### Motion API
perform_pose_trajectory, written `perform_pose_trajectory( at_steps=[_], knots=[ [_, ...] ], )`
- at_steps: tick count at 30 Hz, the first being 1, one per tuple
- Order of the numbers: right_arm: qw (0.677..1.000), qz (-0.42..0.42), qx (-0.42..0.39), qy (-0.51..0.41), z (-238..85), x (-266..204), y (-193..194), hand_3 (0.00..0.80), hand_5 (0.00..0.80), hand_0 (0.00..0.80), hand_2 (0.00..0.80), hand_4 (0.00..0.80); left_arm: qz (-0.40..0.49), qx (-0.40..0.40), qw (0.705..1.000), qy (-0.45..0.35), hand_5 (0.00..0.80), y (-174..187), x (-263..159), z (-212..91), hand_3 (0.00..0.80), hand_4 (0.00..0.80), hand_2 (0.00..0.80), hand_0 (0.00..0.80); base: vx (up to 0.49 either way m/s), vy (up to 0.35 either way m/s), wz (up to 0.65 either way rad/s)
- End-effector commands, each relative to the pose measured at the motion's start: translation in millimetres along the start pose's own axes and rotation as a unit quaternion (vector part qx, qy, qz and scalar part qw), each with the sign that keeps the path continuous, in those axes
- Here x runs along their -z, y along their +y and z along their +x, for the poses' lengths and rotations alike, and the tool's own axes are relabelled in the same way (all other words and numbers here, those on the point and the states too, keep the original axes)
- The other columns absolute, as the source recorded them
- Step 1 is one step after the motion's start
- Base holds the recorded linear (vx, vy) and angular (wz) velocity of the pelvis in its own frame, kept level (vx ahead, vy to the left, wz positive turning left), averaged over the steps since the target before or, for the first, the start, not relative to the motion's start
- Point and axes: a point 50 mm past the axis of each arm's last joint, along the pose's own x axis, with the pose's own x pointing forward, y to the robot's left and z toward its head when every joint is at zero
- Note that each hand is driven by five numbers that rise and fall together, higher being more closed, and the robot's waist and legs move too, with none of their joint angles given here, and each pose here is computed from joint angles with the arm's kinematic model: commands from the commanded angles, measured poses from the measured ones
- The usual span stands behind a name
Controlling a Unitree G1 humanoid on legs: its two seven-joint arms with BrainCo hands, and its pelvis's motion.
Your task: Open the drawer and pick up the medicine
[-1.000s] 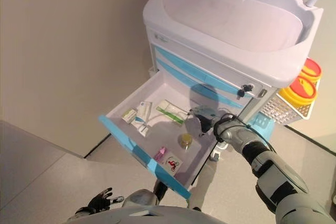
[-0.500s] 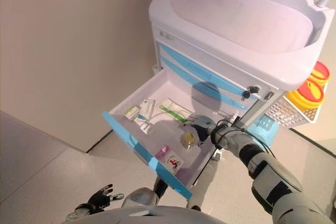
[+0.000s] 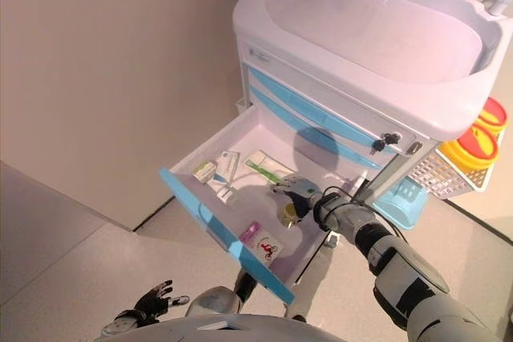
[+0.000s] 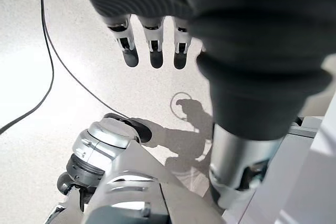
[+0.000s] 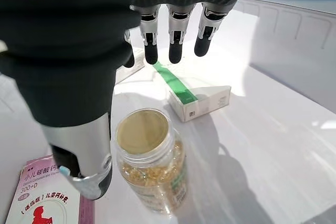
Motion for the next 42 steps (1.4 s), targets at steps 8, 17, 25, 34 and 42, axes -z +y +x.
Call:
perform_pose_trajectory(
  at_steps=[8, 17, 25, 34, 42],
  knots=[
    [1.000, -0.004, -0.018, -0.010, 1, -9, 7, 0.000, 0.000, 0.000, 0.000, 0.000, 0.037, -0.002, 0.999, 0.000, 0.000, 4, -1, 1, 0.000, 0.000, 0.000, 0.000, 0.004, 0.000, 0.00],
    [0.999, 0.003, -0.041, 0.007, -4, -5, 20, 0.000, 0.000, 0.000, 0.000, 0.000, 0.040, -0.003, 0.999, 0.005, 0.000, 2, 3, 0, 0.000, 0.000, 0.000, 0.000, 0.003, 0.000, 0.00],
    [0.999, 0.010, -0.038, 0.012, -6, -5, 24, 0.000, 0.000, 0.000, 0.000, 0.000, 0.038, -0.003, 0.999, 0.004, 0.000, 1, 3, 0, 0.000, 0.000, 0.000, 0.000, 0.000, 0.000, 0.00],
    [0.999, 0.028, -0.002, 0.042, -10, 0, 25, 0.000, 0.000, 0.000, 0.000, 0.000, 0.036, -0.001, 0.999, 0.011, 0.000, -3, 9, -1, 0.000, 0.000, 0.000, 0.000, 0.000, 0.000, 0.00],
    [0.995, 0.041, 0.046, 0.079, -14, 9, 23, 0.000, 0.000, 0.000, 0.000, 0.000, 0.033, 0.004, 0.999, 0.014, 0.000, -8, 14, -2, 0.000, 0.000, 0.000, 0.000, 0.000, 0.000, 0.00]
  ],
)
